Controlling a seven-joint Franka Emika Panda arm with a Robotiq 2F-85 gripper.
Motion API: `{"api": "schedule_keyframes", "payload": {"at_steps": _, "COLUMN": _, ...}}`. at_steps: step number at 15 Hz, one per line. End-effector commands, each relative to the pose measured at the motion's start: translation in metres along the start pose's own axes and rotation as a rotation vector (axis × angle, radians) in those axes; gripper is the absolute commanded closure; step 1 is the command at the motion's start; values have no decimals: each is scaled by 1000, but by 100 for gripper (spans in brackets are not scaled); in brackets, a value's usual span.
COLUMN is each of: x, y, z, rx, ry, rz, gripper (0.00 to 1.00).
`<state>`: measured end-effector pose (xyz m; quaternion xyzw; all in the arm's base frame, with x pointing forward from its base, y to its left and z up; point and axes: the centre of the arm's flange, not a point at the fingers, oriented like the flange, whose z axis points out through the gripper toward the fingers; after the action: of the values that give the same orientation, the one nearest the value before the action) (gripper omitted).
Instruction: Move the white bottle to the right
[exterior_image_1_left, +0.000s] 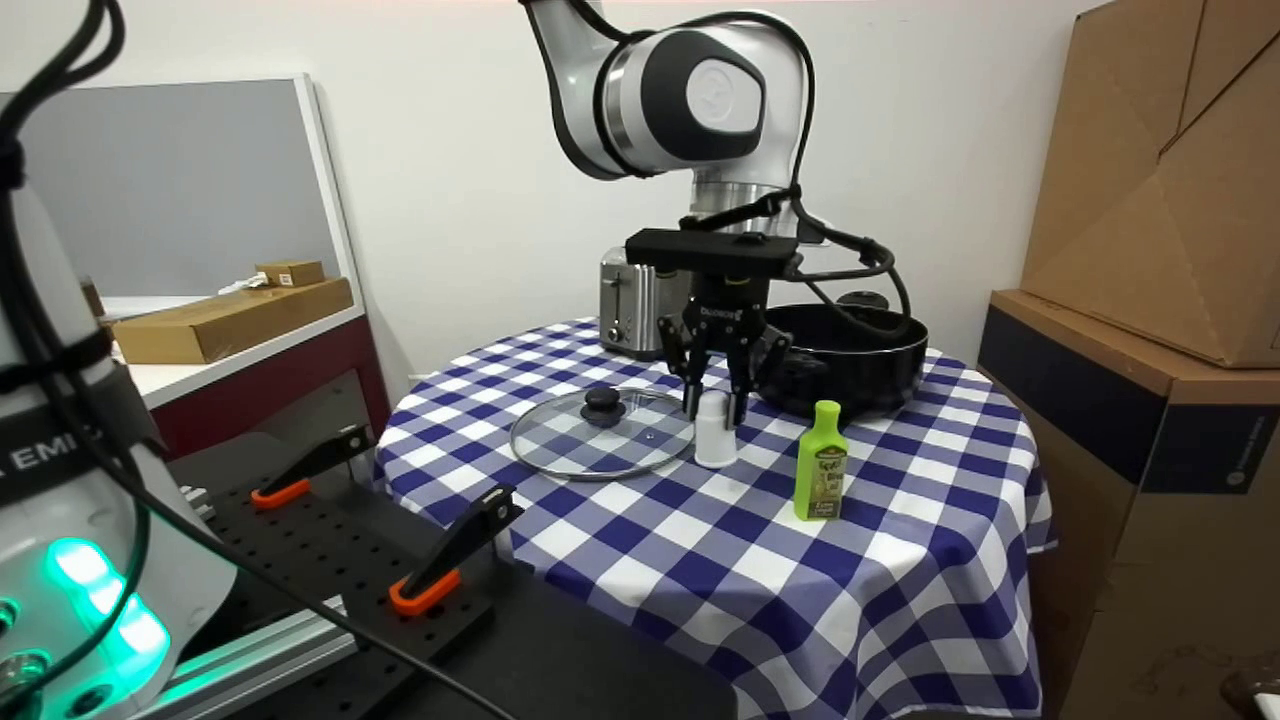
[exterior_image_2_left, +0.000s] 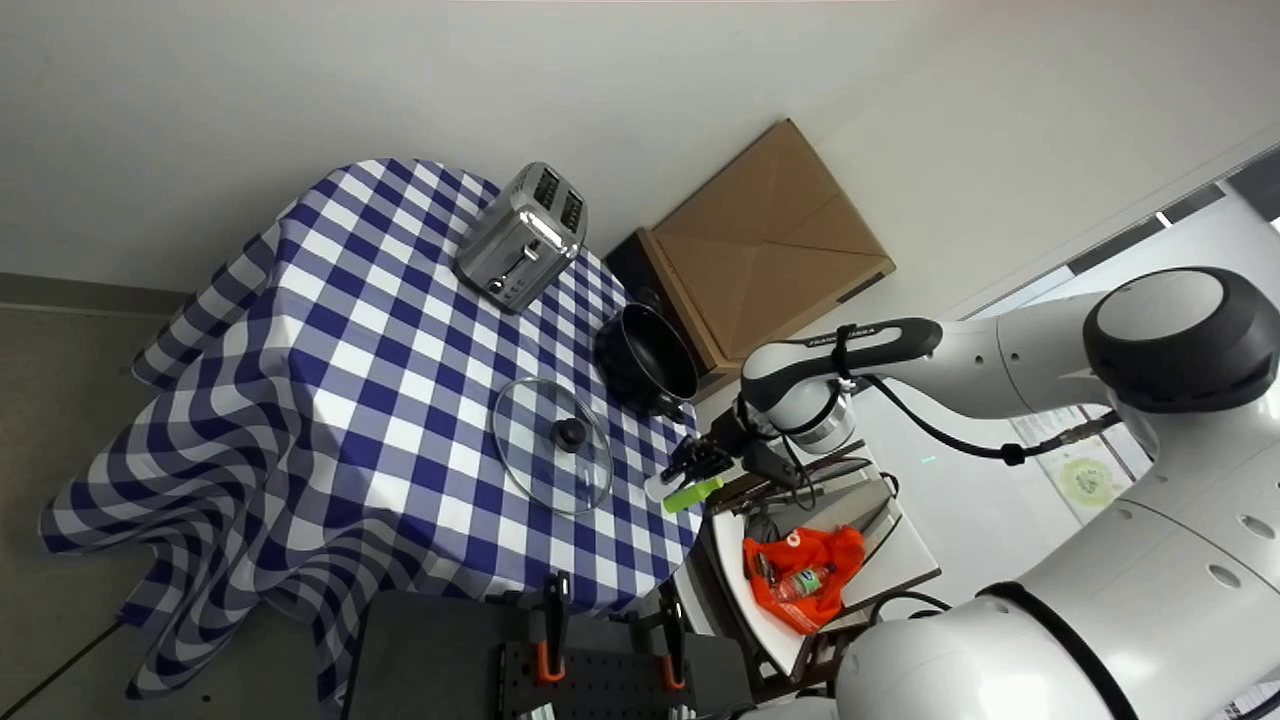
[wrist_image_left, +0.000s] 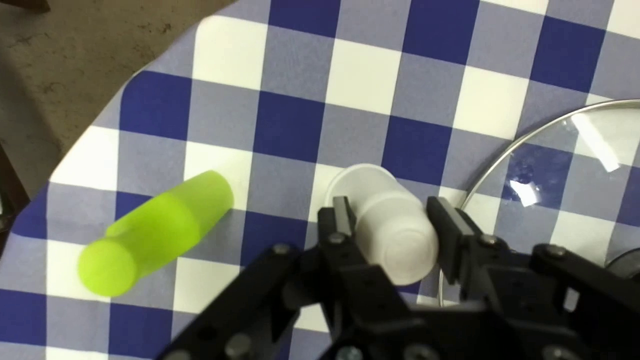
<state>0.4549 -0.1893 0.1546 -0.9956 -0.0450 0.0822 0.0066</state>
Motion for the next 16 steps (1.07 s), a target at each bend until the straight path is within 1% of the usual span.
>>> {"api": "schedule_keyframes", "payload": {"at_steps": 1, "x": -4, "y": 5, "z": 19, "rx": 1, "ry": -9, "rz": 19, "gripper": 84}}
{"api": "schedule_keyframes", "payload": {"at_steps": 6, "x": -10, "y": 9, "z": 37, "rx": 4, "ry": -42, "rz": 28, "gripper": 84}}
{"api": "schedule_keyframes", "payload": {"at_steps": 11, "x": -13, "y": 10, "z": 43, "rx": 3, "ry": -52, "rz": 37, "gripper": 84}}
{"api": "schedule_keyframes", "payload": {"at_steps": 12, "x": -13, "y": 10, "z": 44, "rx": 2, "ry": -51, "rz": 46, "gripper": 41}}
{"api": "schedule_keyframes", "payload": {"at_steps": 13, "x": -14, "y": 10, "z": 43, "rx": -2, "ry": -53, "rz": 49, "gripper": 32}}
{"api": "schedule_keyframes", "payload": {"at_steps": 15, "x": -13, "y": 9, "z": 41, "rx": -4, "ry": -49, "rz": 58, "gripper": 20}}
{"api": "schedule_keyframes", "payload": {"at_steps": 16, "x": -13, "y": 8, "z": 39, "rx": -4, "ry": -45, "rz": 59, "gripper": 12}}
